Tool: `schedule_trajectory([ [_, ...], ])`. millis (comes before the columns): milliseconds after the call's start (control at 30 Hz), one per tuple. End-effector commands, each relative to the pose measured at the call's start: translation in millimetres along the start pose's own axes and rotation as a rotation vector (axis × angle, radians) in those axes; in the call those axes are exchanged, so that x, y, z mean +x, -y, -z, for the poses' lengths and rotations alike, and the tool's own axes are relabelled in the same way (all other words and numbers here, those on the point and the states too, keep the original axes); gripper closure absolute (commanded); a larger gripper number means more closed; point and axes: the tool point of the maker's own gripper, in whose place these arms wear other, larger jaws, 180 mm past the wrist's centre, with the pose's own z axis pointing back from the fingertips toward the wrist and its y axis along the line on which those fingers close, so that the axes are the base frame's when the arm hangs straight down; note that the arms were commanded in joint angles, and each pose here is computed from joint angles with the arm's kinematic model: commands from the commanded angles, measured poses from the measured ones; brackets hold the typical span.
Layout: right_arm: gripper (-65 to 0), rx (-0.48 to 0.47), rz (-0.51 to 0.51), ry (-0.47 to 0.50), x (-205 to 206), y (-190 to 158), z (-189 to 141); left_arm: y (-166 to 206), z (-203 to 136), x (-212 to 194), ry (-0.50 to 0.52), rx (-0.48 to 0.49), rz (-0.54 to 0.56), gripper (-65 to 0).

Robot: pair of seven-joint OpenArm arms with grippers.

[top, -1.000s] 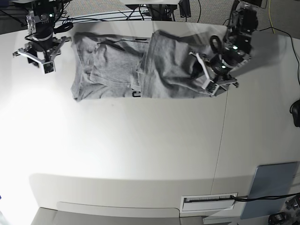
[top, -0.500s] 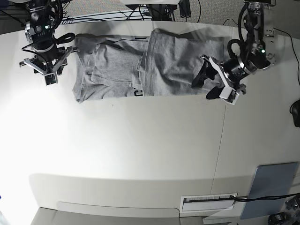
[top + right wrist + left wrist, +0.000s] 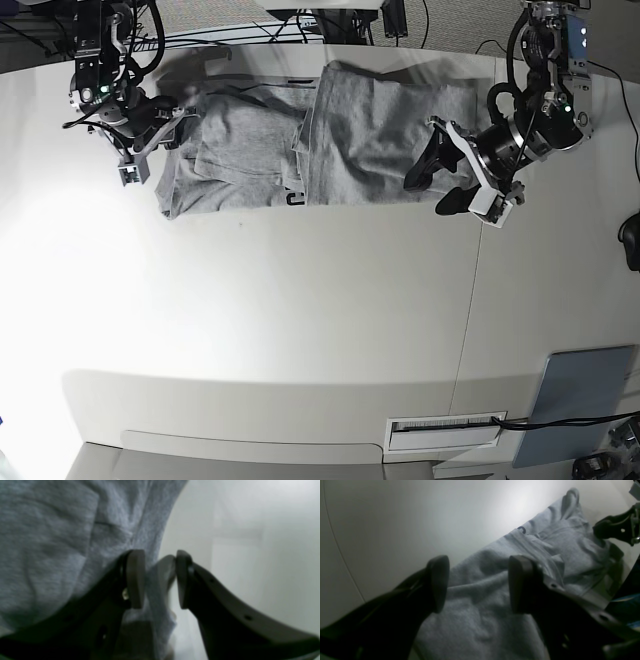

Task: Fold the T-shirt properly
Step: 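Grasp the strip middle with left gripper, right gripper holds collar end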

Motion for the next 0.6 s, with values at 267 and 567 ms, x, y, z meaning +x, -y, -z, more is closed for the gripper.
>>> schedule_trajectory([
  [267, -21.3, 0.066, 0.005, 0.005, 0, -9, 1, 1, -3, 12, 0.042, -0.007, 0.017, -37.5],
  [567, -28.1, 0.092, -0.089, 0.051, 14, -19, -9, 0, -4, 2, 0.011, 0.007, 0.018, -37.5],
])
